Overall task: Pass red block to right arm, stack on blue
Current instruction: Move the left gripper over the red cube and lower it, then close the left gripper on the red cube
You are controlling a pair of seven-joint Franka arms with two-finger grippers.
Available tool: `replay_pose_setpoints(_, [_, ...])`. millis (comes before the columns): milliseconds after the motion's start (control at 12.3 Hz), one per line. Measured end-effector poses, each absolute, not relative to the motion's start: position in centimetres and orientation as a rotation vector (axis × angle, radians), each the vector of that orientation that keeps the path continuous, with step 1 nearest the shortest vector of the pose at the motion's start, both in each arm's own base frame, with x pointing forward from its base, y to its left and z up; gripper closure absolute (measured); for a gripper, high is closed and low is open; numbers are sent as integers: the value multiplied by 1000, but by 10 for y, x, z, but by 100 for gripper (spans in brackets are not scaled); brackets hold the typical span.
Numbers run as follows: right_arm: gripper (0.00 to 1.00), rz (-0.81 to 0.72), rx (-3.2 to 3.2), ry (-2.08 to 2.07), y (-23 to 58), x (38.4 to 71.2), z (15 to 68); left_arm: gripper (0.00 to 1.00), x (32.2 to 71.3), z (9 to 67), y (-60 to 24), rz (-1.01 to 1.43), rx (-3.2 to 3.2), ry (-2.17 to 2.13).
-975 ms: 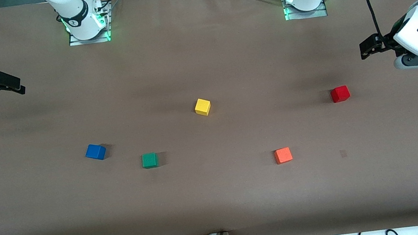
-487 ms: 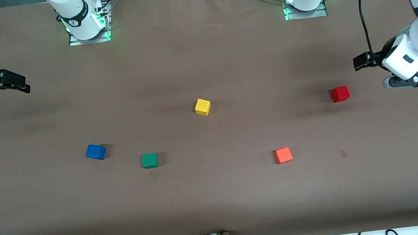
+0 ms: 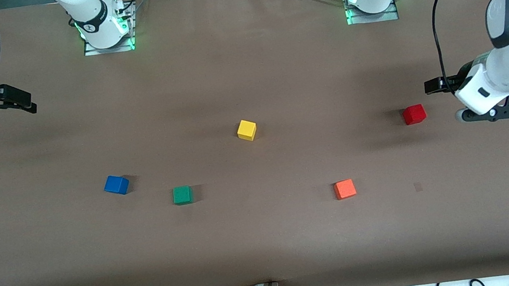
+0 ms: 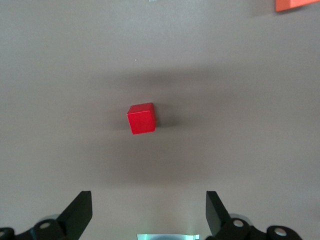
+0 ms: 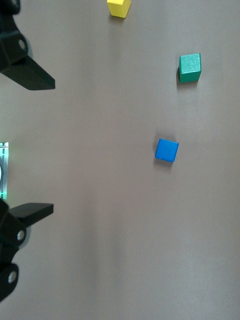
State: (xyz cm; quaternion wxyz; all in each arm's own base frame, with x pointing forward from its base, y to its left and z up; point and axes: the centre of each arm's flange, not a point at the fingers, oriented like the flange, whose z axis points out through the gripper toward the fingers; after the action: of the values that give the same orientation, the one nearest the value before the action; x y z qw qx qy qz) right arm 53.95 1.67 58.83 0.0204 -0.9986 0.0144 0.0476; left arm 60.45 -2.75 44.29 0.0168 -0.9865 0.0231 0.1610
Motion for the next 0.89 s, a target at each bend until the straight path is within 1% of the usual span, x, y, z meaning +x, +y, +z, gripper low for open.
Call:
replay_pose_setpoints(244, [0,148,-3097,45,17,539,588,0,615,390,-28,484,-3071,46])
replay_pose_setpoints(406, [0,149,-3097,45,17,539,588,0,611,353,-24,449,-3079,33])
replay_pose_setpoints(569, [0,149,-3097,45,17,539,588,0,603,317,-15,381,-3093,15])
replay_pose_setpoints(893, [0,149,-3097,45,17,539,588,0,570,247,6,298,-3113,-36])
